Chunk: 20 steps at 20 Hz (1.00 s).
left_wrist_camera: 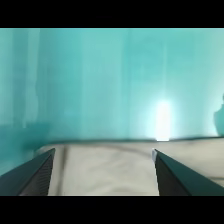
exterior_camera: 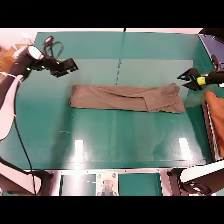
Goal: Fold the shirts.
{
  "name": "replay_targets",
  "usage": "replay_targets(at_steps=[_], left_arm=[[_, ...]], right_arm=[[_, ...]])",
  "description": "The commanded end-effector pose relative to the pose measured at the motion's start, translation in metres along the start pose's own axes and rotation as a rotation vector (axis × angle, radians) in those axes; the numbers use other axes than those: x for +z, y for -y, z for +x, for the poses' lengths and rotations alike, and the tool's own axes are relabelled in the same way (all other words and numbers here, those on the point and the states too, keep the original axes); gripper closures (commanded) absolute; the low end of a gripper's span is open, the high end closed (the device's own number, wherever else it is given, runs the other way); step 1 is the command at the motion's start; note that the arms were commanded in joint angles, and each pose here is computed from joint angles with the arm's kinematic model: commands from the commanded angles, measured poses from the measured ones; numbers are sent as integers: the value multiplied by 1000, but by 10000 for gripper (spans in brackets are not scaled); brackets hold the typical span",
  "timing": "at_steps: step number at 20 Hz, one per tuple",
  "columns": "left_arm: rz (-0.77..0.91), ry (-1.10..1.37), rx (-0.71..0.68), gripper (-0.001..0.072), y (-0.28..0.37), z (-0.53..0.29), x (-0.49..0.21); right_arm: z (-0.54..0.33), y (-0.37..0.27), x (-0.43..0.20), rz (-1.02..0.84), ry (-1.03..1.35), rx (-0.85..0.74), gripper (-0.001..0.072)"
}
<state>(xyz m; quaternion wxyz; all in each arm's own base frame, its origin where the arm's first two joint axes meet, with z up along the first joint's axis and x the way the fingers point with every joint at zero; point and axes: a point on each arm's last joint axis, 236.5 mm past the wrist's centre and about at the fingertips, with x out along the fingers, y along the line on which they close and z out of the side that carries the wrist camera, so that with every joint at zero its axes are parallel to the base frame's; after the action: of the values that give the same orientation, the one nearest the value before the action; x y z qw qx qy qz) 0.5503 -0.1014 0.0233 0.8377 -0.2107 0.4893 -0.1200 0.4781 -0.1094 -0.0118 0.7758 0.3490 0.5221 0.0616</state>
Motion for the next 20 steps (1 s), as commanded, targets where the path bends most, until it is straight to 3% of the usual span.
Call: replay_targets(at_steps=[1, 2, 9, 13, 14, 16, 17, 18, 19, 20], left_arm=[[-35, -93, -8, 4, -7, -19, -10], [-35, -118, -13, 3, -5, -19, -16], [-18, -153, -45, 3, 15, -15, -28], [7, -146, -70, 4, 36, -8, -31], [18, -143, -77, 3, 43, -5, -32], [48, -144, -91, 4, 60, 1, -37], [63, -142, -99, 5, 70, 4, -40], [81, -135, -109, 145, 81, 7, -42], [113, -119, -120, 532, 92, 10, -43], [168, -92, -136, 676, 105, 15, -42]], right_arm=[[-7, 37, -28, -23, -141, 14, 48], [-2, 46, -34, -17, -171, 26, 18], [44, 53, -70, -27, -327, 237, 18], [69, 46, -74, -50, -345, 227, 21], [74, 44, -70, -62, -332, 216, 81], [78, 38, -62, -84, -312, 203, 602], [77, 34, -59, -97, -308, 202, 692], [75, 28, -57, -100, -313, 203, 693], [71, 19, -57, -113, -326, 210, 694], [65, 10, -57, -127, -339, 216, 694]])
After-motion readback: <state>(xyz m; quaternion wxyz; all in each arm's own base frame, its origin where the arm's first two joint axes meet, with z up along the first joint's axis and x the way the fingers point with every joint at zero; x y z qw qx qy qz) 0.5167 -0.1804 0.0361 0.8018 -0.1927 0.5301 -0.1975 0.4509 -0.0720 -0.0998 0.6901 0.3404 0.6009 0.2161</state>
